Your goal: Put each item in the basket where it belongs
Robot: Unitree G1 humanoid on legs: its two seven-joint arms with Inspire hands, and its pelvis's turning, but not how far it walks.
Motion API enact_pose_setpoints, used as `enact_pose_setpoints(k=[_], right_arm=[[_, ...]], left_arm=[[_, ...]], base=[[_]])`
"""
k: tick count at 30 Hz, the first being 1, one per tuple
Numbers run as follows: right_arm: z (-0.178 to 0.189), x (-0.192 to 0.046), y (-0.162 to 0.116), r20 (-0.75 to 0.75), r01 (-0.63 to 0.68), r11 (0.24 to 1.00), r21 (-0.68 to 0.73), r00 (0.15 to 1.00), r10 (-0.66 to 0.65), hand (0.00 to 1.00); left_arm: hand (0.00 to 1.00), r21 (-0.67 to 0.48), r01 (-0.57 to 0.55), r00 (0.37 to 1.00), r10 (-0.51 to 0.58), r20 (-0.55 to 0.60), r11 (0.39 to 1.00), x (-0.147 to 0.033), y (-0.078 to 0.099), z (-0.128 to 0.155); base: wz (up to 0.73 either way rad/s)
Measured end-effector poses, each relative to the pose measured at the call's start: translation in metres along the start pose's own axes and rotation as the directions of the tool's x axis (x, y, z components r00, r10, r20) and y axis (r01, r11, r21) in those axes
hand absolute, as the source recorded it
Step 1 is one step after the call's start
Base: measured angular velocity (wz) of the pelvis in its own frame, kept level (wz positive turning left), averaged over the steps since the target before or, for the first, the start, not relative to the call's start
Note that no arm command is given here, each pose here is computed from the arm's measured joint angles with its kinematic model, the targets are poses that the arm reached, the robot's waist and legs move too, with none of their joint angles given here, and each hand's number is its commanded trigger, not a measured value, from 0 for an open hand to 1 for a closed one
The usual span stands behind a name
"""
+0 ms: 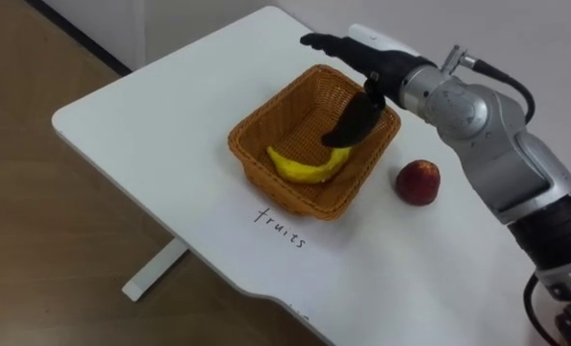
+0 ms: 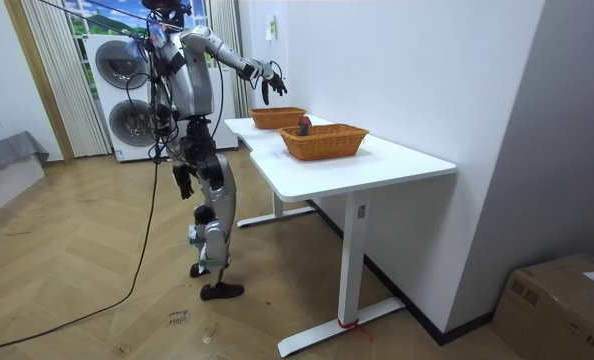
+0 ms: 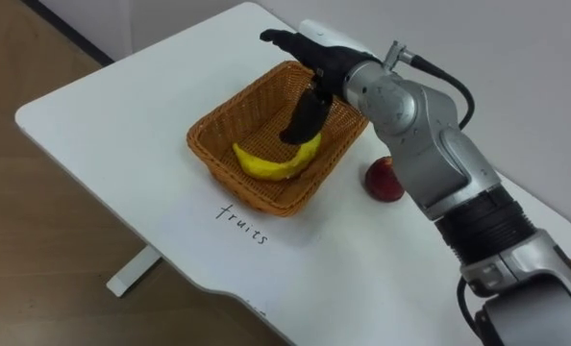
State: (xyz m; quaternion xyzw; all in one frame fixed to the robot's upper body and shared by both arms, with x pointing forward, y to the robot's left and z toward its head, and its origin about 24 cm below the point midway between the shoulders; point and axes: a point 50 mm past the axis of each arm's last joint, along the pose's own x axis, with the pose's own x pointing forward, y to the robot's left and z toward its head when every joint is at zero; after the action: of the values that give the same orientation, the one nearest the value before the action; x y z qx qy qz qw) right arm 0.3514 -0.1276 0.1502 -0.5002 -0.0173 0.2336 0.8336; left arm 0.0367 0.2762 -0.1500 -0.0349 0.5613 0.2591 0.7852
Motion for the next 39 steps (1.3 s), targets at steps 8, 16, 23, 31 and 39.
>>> enact_pose_setpoints(k=[8, 16, 23, 31, 39], right_arm=[[0.0, 0.0, 0.0, 0.0, 0.0, 1.0, 0.0, 1.0, 0.0, 0.0], [0.0, 0.0, 0.0, 0.0, -0.001, 1.0, 0.0, 1.0, 0.001, 0.0], [-0.007, 0.002, 0.003, -0.021, -0.013, 1.0, 0.006, 1.0, 0.013, 0.0], [-0.01, 0.002, 0.002, 0.028, -0.003, 0.987, 0.159, 1.0, -0.002, 0.0], [-0.037, 0.002, -0.002, -0.068, 0.087, 0.96, 0.267, 0.995, -0.072, 0.0]], left_arm=[[0.0, 0.001, 0.0, 1.0, 0.0, -0.003, 1.0, 0.0, 0.0, -0.001], [0.0, -0.006, 0.006, 1.0, -0.006, -0.005, 1.0, 0.0, -0.001, -0.002], [0.0, -0.012, 0.011, 1.0, -0.011, -0.004, 1.0, 0.0, -0.002, -0.001], [0.0, -0.021, 0.004, 1.0, -0.004, -0.022, 1.0, 0.0, 0.001, -0.005], [0.0, -0.016, -0.006, 0.999, 0.005, -0.042, 1.0, -0.001, -0.004, -0.01]], base=[[0.0], [0.0], [-0.01], [0.0], [-0.01]])
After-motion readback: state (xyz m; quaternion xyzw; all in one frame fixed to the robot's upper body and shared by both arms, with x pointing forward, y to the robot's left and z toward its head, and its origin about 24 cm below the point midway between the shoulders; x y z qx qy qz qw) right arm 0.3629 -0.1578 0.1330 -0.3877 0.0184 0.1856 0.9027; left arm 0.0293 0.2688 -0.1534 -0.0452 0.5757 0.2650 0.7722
